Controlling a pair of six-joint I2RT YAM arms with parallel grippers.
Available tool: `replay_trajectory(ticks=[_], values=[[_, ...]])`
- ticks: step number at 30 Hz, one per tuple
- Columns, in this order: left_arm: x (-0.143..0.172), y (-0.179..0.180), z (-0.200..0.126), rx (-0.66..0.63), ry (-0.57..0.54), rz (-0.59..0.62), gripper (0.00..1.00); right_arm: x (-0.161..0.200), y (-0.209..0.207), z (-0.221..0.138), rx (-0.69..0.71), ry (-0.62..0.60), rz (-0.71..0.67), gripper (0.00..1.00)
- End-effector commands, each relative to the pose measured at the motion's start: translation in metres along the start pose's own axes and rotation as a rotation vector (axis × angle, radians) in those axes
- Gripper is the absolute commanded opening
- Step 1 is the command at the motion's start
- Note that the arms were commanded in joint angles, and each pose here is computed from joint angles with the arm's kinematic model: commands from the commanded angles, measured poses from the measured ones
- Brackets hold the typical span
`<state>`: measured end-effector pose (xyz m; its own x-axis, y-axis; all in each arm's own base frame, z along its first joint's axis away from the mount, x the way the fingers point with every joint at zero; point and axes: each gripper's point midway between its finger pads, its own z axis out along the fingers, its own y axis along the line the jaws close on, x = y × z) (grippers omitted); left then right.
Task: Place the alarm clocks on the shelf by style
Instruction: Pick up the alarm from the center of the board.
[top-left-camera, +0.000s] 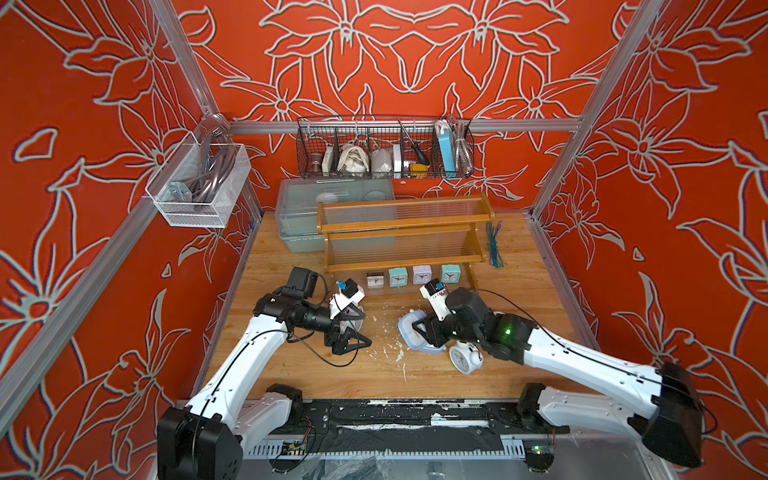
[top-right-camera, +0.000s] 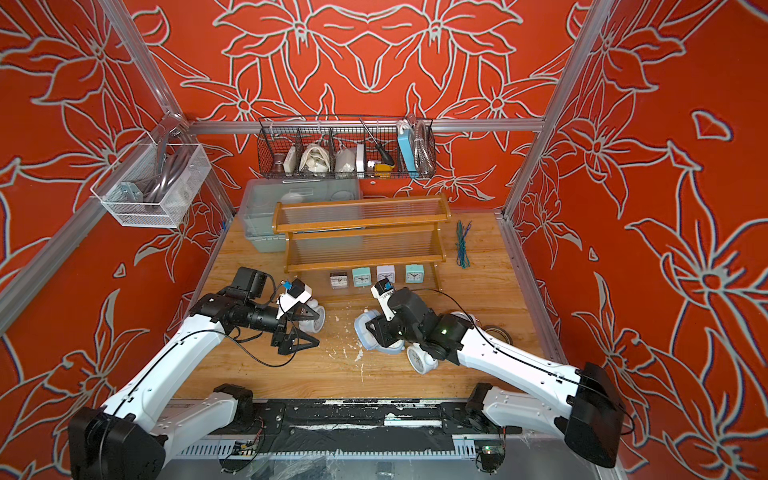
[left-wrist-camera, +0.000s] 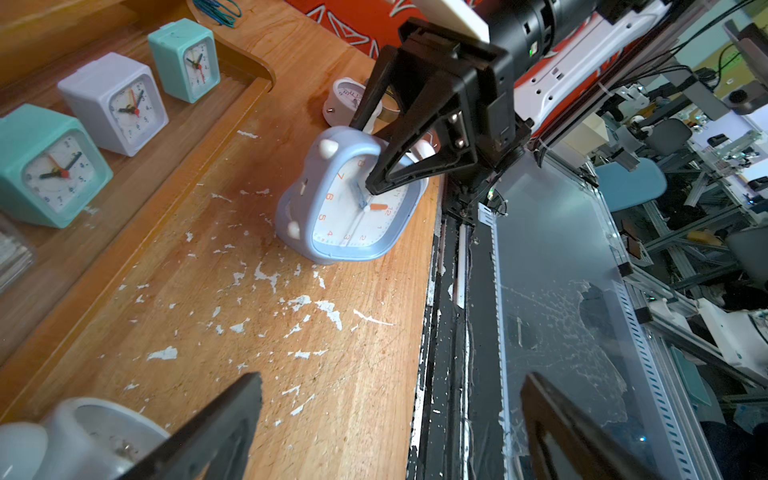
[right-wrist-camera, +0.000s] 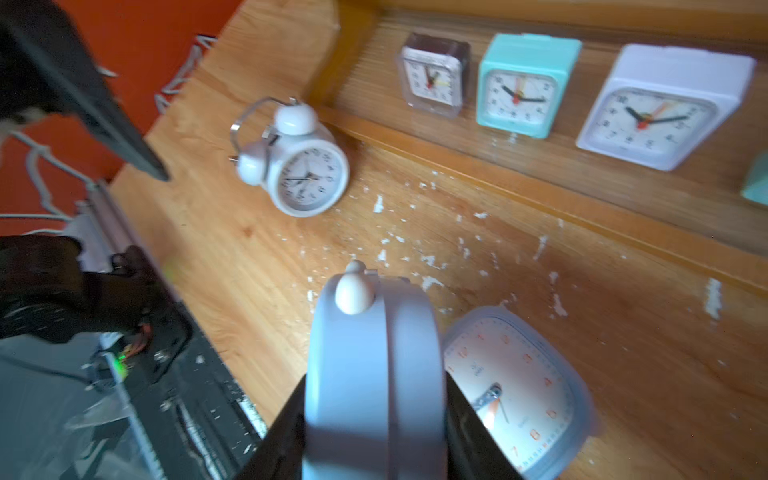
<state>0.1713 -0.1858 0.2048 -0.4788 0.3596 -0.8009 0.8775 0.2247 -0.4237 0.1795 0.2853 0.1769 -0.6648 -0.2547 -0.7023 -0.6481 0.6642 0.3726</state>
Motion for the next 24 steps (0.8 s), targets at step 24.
replay_trajectory(ticks=[24], values=[[-0.028,-0.014,0.004,0.100,-0.056,-0.019,0.98,-0.064,0.063,-0.036,-0.397,-0.363,0.026,0.32]])
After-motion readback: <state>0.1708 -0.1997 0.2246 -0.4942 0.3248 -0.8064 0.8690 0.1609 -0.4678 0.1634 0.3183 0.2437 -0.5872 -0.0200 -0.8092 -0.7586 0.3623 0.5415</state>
